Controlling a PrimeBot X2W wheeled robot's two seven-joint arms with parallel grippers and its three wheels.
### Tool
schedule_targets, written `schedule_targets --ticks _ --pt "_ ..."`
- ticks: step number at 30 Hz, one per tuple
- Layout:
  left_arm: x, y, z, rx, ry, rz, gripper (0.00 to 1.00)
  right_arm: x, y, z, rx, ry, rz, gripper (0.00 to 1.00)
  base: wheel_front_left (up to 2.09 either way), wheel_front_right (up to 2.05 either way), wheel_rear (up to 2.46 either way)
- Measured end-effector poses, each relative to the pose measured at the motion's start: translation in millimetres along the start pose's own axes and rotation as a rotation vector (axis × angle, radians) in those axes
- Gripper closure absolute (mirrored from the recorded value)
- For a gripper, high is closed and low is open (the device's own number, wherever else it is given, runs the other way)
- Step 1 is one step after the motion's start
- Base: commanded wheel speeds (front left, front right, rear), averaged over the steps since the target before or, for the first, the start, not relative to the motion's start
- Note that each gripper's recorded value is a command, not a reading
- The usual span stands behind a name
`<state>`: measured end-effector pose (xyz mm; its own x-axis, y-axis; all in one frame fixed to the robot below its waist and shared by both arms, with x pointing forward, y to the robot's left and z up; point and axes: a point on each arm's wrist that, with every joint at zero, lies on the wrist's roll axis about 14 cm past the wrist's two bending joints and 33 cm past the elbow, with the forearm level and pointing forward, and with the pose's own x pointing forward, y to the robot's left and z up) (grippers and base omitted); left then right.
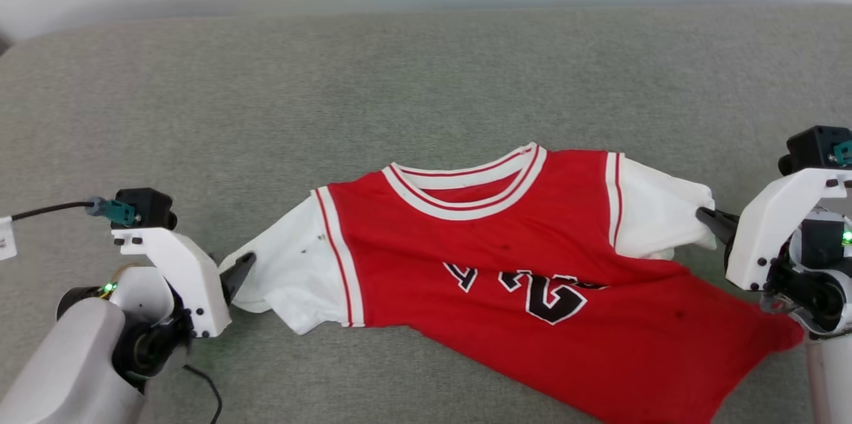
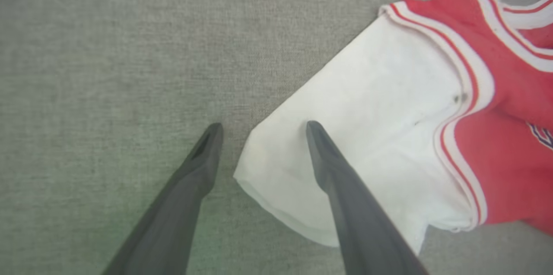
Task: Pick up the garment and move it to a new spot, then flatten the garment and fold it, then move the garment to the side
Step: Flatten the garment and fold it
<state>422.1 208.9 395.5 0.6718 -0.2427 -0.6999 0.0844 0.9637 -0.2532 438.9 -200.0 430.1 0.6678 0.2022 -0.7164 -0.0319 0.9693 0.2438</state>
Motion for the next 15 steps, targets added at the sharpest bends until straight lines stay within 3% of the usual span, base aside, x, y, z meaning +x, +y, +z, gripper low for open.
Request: schedule_targets --ticks 8,9,11,15 --pt "20.8 -2.6 -27.8 -0.011 0.290 -0.031 0.00 -2.3 -19.8 -17.0 0.058 0.012 -0.034 1.00 0.00 0.00 0.00" --pt "22.4 -3.7 -29.6 -0.020 0.313 -0.036 0.28 -2.6 -22.2 -17.4 0.064 0.007 -0.038 1.00 0.00 0.00 0.00" --pt "24.8 -5.7 -31.0 -0.018 0.340 -0.043 1.00 -2.9 -26.1 -19.4 0.071 0.006 -0.047 1.00 0.00 0.00 0.00" --pt "26.6 -12.8 -30.2 -0.012 0.333 -0.058 1.00 -6.0 -30.7 -16.4 0.069 -0.012 -0.058 1.00 0.00 0.00 0.00"
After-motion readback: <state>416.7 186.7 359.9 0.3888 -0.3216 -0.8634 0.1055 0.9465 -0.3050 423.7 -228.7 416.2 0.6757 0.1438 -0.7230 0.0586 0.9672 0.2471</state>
